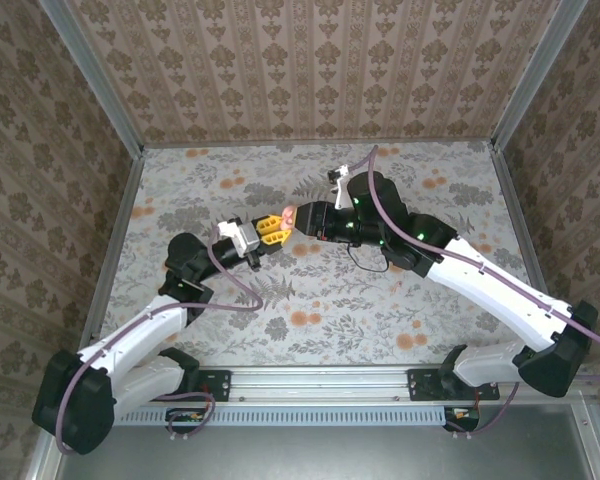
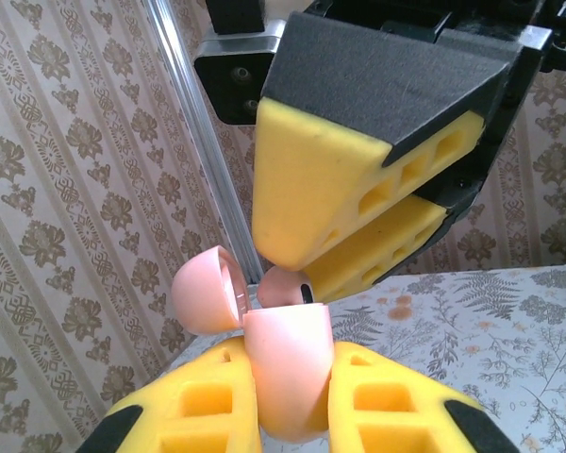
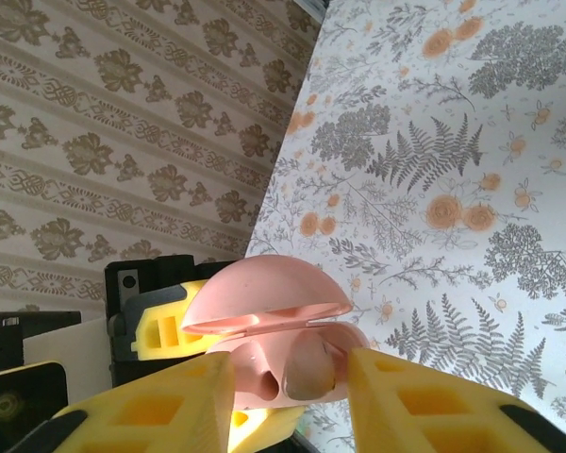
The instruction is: Insert the wireless bluetooth earbuds into the charging case
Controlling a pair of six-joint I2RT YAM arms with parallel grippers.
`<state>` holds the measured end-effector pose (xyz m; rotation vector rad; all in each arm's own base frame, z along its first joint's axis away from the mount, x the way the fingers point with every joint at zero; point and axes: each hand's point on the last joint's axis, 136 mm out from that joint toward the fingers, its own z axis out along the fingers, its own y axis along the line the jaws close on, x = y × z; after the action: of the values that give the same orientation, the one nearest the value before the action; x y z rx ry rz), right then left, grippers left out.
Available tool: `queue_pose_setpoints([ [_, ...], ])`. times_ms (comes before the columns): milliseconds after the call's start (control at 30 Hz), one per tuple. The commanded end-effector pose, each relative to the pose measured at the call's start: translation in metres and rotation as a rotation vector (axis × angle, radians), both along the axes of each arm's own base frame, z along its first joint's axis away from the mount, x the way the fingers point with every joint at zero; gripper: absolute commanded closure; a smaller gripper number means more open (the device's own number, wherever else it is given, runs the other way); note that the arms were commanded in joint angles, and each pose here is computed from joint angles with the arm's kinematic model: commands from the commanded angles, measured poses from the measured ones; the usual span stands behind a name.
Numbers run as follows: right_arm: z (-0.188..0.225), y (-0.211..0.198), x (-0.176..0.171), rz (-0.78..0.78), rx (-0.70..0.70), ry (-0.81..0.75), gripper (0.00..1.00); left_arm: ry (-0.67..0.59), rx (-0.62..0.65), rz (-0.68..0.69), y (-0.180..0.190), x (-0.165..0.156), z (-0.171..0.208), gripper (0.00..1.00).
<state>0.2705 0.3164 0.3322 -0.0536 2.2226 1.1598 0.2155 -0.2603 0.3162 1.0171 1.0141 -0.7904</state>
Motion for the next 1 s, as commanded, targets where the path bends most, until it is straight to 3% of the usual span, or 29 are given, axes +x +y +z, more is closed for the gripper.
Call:
queue_pose_setpoints([
  [0, -0.001, 0.006, -0.008, 0.039, -0.007, 0.058, 0.67, -0.053, 0.003, 0.000, 0.002, -0.007, 0.006, 1.00],
  [267, -0.014, 0.012, -0.010, 0.070, -0.060, 0.112, 0.67, -0.057, 0.029, 0.004, 0.002, -0.008, 0.002, 1.00],
  [533, -0.034, 0.015, -0.006, 0.083, -0.161, 0.165, 0.79, -0.059, 0.058, 0.012, 0.001, -0.007, -0.004, 1.00],
  [967, -0.018, -0.016, 0.008, 0.027, -0.171, 0.081, 0.85, -0.012, 0.074, -0.011, -0.001, -0.008, -0.015, 1.00],
])
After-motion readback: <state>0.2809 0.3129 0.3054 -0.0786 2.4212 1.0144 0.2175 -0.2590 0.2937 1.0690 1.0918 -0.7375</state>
